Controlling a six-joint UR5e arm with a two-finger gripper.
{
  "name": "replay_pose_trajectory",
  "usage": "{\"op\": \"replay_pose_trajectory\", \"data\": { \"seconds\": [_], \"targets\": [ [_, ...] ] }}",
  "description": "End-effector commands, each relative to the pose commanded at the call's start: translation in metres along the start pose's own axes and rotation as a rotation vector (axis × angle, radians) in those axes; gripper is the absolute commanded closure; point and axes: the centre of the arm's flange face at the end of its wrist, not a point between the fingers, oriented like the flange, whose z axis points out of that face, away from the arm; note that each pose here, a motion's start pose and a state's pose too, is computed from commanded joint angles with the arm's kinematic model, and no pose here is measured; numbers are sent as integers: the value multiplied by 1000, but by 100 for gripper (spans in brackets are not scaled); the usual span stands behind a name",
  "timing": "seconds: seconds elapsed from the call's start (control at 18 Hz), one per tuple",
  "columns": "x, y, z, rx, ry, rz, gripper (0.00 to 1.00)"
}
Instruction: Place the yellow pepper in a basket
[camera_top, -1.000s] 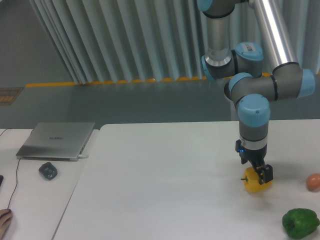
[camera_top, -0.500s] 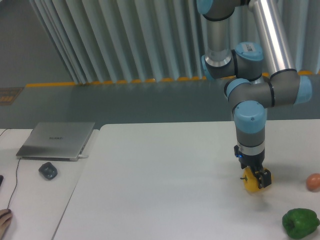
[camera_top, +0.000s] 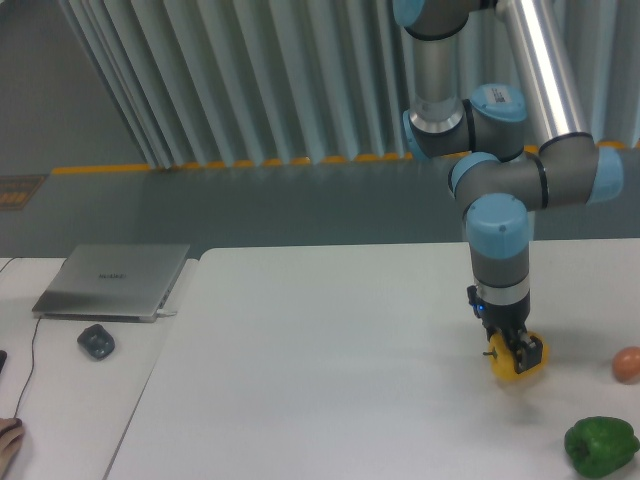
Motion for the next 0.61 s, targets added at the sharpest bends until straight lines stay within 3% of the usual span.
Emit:
{"op": "replay_pose_trajectory", "data": {
  "seconds": [0.17, 0.28, 0.61],
  "targets": [
    [-13, 36, -38, 14, -18, -47, 66],
    [-32, 67, -67, 39, -35, -23, 66],
    [-92, 189, -82, 102, -74, 28, 65]
  ]
}}
